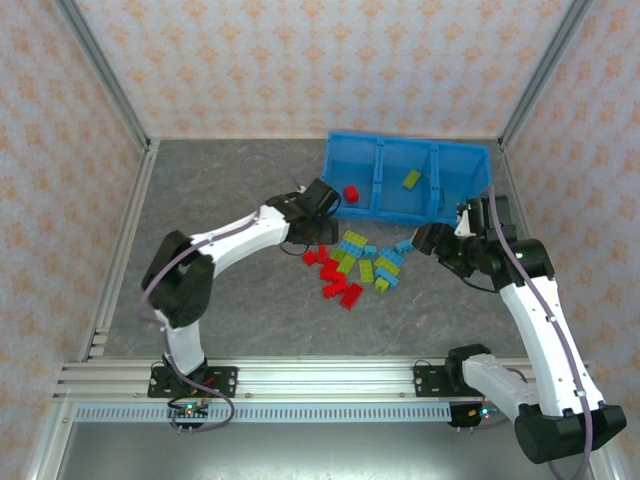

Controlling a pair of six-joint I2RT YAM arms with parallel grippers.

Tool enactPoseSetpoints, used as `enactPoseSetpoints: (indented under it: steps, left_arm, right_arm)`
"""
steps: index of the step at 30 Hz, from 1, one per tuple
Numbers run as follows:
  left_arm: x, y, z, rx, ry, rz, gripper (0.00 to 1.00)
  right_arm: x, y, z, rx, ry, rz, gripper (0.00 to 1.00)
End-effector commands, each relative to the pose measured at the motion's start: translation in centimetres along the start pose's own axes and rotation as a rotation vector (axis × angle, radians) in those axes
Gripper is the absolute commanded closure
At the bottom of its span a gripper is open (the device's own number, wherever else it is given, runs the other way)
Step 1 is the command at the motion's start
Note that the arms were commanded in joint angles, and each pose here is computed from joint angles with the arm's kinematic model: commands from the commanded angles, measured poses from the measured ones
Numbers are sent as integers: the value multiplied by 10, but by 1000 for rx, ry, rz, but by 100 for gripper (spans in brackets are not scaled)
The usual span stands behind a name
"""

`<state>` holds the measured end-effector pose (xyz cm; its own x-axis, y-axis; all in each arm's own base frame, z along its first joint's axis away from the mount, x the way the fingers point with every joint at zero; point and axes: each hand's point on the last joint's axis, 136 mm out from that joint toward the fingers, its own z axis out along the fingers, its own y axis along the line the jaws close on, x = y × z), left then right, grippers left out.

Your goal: Sort the legos into containers by color

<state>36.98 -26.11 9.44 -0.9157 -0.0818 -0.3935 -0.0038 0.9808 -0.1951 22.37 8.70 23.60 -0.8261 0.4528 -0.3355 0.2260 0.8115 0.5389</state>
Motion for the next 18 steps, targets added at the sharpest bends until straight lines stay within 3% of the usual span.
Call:
enactPoseSetpoints:
  steps: [1,6,10,18]
  left_arm:
    - [1,4,14,-62,44,-18,40]
    - [4,13,42,-147,82,5,48]
    - [14,11,57,-140,133,16,56]
    - [25,19,57,-153,152,20,70]
  right_arm:
    - [9,-6,-1,16,16,9,30]
    - [9,-5,2,8,23,11,28]
    - [9,-7,2,15,20,7,28]
    - [8,-9,8,18,16,31,27]
